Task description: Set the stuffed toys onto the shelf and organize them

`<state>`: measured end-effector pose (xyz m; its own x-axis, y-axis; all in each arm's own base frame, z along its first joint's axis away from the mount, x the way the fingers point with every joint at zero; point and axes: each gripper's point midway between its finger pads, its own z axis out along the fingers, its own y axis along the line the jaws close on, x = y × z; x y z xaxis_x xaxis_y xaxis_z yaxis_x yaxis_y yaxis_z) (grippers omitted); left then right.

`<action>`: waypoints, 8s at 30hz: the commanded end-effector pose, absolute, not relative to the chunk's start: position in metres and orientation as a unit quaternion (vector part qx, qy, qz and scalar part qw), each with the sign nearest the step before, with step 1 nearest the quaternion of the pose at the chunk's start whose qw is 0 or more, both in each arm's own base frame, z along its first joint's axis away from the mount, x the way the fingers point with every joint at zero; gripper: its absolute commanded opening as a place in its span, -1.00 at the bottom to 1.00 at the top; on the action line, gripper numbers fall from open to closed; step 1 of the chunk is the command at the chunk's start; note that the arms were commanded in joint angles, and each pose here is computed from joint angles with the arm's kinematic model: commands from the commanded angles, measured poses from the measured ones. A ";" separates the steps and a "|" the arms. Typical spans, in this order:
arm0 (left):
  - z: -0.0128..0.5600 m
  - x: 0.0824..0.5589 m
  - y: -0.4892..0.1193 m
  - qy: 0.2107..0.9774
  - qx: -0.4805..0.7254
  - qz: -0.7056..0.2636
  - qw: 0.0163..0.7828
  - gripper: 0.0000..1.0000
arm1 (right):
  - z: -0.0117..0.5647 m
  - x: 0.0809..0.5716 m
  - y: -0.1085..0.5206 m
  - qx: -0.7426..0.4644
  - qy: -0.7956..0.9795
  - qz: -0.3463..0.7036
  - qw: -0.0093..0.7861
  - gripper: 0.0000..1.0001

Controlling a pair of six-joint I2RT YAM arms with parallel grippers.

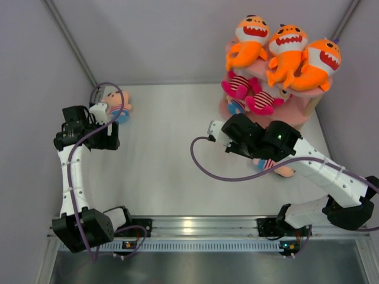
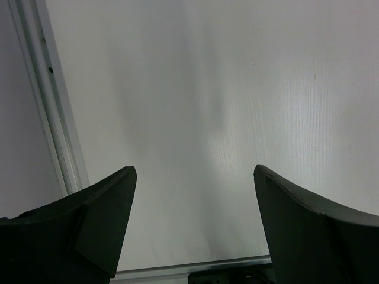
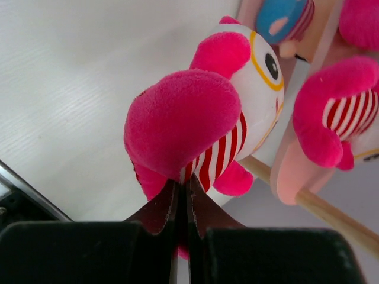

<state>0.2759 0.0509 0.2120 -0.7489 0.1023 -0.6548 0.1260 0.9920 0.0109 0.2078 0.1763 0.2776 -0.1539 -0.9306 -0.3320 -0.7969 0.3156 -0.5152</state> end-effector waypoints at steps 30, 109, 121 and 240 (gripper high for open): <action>0.224 0.284 0.047 0.926 0.082 -0.022 0.367 0.73 | 0.250 0.182 0.015 -0.543 0.781 -0.251 0.176 -1.00; 0.223 0.306 0.045 0.928 0.089 -0.048 0.358 0.73 | 0.328 0.221 0.022 -0.597 0.629 -0.432 0.248 -1.00; 0.223 0.305 0.042 0.928 0.090 -0.055 0.359 0.73 | 0.315 0.269 0.009 -0.588 0.611 -0.446 0.287 -1.00; 0.203 0.307 0.049 0.941 0.082 -0.049 0.326 0.72 | 0.284 0.442 0.097 -0.391 0.708 -0.340 0.479 0.45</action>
